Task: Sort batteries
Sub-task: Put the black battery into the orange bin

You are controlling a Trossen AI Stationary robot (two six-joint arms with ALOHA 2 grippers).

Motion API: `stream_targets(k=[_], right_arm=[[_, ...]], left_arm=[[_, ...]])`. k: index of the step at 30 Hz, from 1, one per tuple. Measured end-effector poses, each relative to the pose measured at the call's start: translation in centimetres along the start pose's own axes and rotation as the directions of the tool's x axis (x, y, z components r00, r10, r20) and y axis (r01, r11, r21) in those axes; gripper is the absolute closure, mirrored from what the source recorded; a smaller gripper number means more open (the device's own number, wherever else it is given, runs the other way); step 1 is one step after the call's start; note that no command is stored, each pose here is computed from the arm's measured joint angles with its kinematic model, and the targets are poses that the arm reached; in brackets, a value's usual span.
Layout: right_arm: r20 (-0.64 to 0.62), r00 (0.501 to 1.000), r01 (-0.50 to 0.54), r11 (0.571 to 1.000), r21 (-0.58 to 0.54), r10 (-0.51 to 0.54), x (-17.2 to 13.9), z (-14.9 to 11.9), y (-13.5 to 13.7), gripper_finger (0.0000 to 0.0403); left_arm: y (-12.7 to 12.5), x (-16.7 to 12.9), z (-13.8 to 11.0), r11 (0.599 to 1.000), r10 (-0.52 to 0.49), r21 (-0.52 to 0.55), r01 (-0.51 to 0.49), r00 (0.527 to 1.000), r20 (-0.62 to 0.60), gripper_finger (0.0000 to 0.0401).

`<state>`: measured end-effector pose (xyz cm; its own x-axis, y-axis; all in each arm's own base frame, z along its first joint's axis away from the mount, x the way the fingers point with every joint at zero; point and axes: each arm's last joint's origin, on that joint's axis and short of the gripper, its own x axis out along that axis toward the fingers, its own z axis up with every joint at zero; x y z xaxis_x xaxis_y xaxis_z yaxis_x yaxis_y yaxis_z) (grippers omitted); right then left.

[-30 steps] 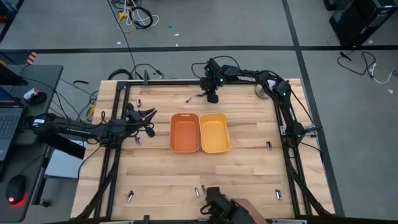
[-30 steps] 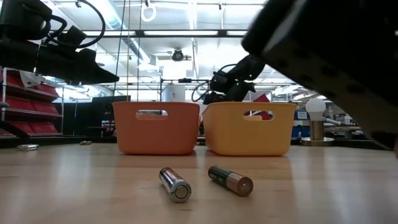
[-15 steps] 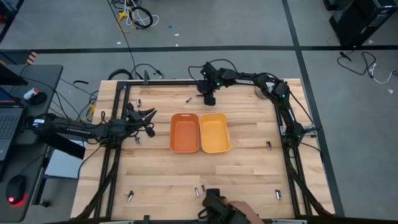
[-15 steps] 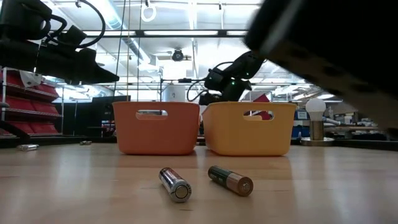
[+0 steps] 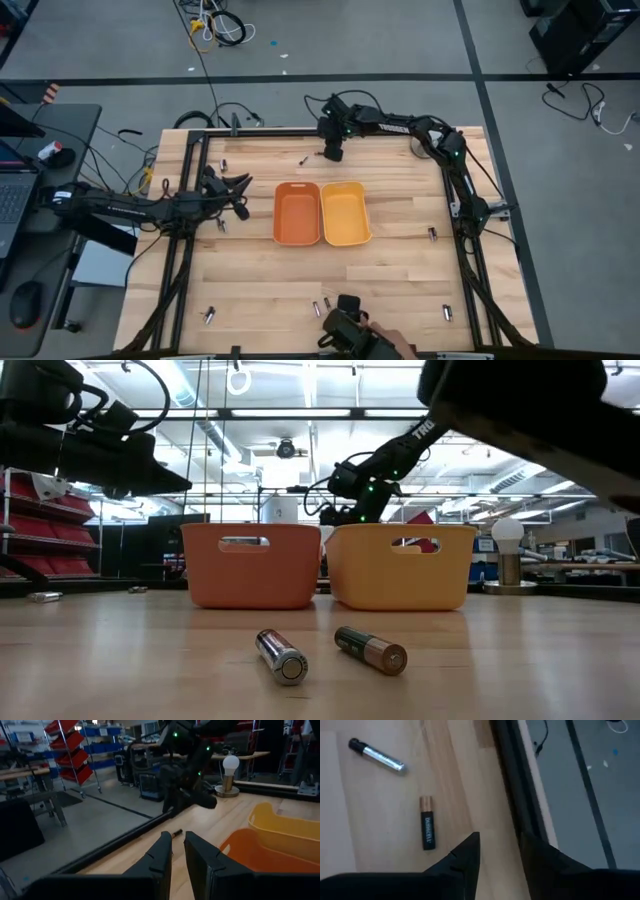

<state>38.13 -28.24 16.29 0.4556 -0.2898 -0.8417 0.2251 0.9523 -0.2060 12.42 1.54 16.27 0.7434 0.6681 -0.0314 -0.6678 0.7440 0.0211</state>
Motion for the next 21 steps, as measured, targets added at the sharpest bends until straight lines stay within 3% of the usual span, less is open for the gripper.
stream_targets(k=[6, 12, 21], right_arm=[[0.023, 0.988, -0.149, 0.986, -0.078, 0.151, -0.3, 0.0, 0.5, 0.0280], [0.004, 0.981, -0.189, 0.972, -0.141, 0.191, -0.3, 0.1, 1.4, 0.0280], [-0.010, 0.980, -0.197, 0.963, -0.182, 0.198, -0.3, 0.0, 1.6, 0.0280]], left_arm=[[0.1, 0.5, -0.5, 0.999, 0.037, -0.019, -0.038, 0.998, -0.056, 0.0339], [0.9, 2.6, 0.9, 0.989, 0.147, -0.001, -0.147, 0.984, -0.098, 0.0295], [3.2, 8.0, 4.1, 0.998, 0.045, -0.039, -0.057, 0.962, -0.270, 0.0250]])
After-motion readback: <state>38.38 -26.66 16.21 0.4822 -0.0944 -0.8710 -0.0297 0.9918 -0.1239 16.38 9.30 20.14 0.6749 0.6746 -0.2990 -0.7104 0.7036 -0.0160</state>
